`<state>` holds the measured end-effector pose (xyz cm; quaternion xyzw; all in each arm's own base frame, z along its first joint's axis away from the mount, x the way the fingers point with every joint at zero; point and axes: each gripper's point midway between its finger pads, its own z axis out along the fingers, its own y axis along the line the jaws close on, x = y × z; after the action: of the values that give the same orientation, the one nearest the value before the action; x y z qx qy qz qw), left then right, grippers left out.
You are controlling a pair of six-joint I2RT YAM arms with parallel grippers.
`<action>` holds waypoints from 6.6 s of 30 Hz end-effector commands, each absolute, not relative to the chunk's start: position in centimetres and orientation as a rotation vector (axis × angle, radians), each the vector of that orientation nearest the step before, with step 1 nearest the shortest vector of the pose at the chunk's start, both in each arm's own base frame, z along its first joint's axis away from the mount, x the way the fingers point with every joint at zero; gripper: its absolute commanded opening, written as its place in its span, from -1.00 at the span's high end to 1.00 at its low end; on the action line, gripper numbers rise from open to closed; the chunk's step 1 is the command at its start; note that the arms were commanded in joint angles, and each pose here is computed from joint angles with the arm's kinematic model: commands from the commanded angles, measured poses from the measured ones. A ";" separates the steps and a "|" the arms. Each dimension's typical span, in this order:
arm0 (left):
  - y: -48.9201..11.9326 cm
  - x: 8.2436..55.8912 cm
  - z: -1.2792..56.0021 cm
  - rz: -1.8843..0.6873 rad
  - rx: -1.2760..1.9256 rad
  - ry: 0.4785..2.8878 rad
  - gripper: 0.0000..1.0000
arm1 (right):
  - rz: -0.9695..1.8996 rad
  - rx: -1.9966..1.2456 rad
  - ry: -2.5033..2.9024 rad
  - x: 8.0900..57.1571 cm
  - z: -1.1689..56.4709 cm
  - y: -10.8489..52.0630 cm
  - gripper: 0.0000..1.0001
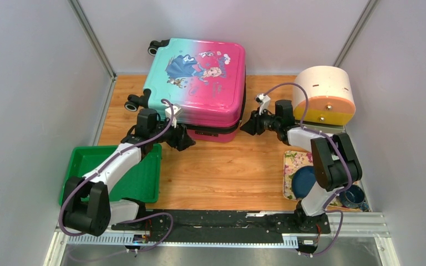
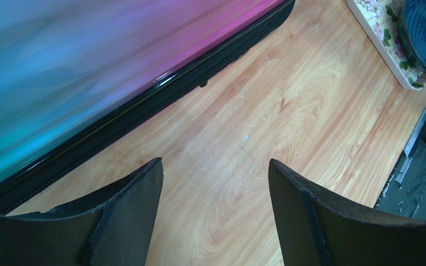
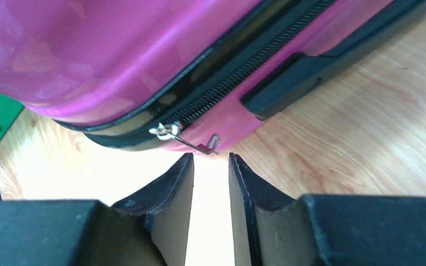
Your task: Open, take out, and arrange the luggage
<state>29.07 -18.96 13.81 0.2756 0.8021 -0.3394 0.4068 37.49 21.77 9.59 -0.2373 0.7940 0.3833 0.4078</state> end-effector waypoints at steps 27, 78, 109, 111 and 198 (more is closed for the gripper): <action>-15.4 27.9 16.8 -0.920 0.623 1.981 -0.62 | 1.061 -0.925 1.664 38.5 12.6 23.2 0.15; -5.0 36.6 13.1 -0.460 0.603 2.120 0.05 | 0.719 -0.481 1.979 36.7 16.9 26.0 1.00; -7.6 31.4 19.9 -0.596 1.286 1.919 -0.72 | 0.608 -0.520 2.157 35.5 12.6 17.2 1.00; -7.1 31.9 18.8 -0.537 1.254 1.938 -0.73 | 0.619 -0.529 2.161 35.3 12.5 17.3 1.00; -17.4 28.7 25.7 -0.828 1.020 1.847 -0.73 | 0.758 -0.443 2.027 28.6 14.7 23.3 1.00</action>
<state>27.62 -21.66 21.25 0.3960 0.7600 -0.3601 0.3686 28.83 23.33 13.37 -0.1687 0.8348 0.2978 0.4312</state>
